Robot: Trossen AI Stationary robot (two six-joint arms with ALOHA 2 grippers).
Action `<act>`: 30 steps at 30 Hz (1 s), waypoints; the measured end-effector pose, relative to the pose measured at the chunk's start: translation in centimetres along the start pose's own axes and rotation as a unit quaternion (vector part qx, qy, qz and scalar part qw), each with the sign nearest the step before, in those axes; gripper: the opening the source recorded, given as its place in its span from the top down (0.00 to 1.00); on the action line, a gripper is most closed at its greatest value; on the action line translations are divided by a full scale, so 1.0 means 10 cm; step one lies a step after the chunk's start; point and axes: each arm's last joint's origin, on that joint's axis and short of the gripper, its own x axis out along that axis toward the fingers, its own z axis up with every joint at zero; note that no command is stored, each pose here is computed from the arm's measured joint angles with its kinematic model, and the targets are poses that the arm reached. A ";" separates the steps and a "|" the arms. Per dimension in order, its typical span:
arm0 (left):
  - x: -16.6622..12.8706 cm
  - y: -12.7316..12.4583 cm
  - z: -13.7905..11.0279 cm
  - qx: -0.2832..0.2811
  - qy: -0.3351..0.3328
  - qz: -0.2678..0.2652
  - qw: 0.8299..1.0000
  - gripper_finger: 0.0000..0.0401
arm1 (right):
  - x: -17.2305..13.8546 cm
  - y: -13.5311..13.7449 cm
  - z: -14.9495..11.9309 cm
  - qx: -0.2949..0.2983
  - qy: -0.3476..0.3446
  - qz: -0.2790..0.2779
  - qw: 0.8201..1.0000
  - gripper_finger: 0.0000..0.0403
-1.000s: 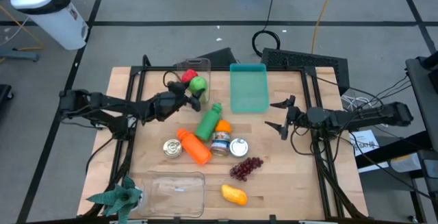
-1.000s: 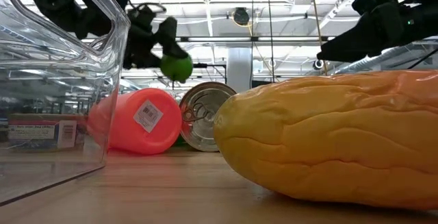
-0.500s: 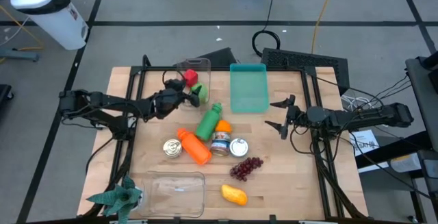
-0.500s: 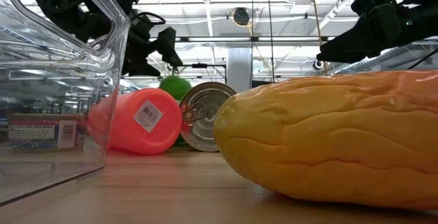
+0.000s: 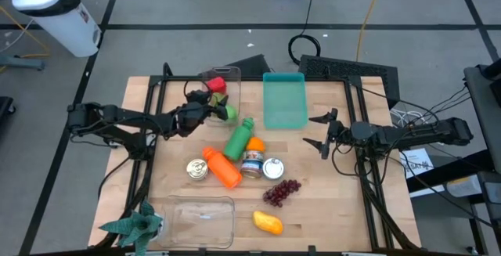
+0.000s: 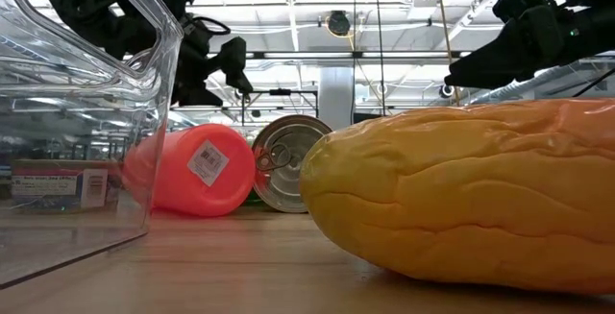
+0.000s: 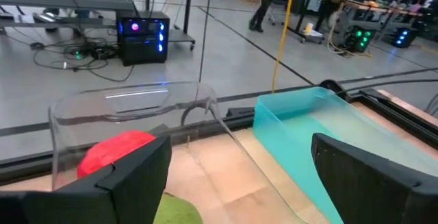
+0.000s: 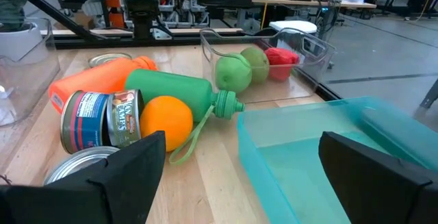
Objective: Pick & Place Food Item
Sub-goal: Put the purple grapes into the top transparent bin
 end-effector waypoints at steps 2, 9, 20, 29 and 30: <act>-0.02 -0.02 -0.01 -0.001 0.000 -0.007 1.000 0.11 | 0.00 0.00 0.00 0.000 0.000 0.000 1.000 0.10; -0.12 -0.14 -0.02 -0.005 -0.003 -0.041 0.999 0.13 | 0.00 0.00 0.00 0.000 0.000 0.000 1.000 0.10; -0.44 -0.31 0.18 0.064 -0.007 -0.226 0.972 0.11 | 0.04 0.05 -0.04 0.015 0.021 0.045 0.999 0.10; -0.49 -0.35 0.15 0.071 0.002 -0.243 0.967 0.11 | 0.24 0.37 -0.01 0.013 0.068 0.182 0.981 0.10; -0.48 -0.35 0.14 0.070 0.006 -0.242 0.968 0.10 | 0.28 0.43 0.01 0.005 0.077 0.191 0.979 0.10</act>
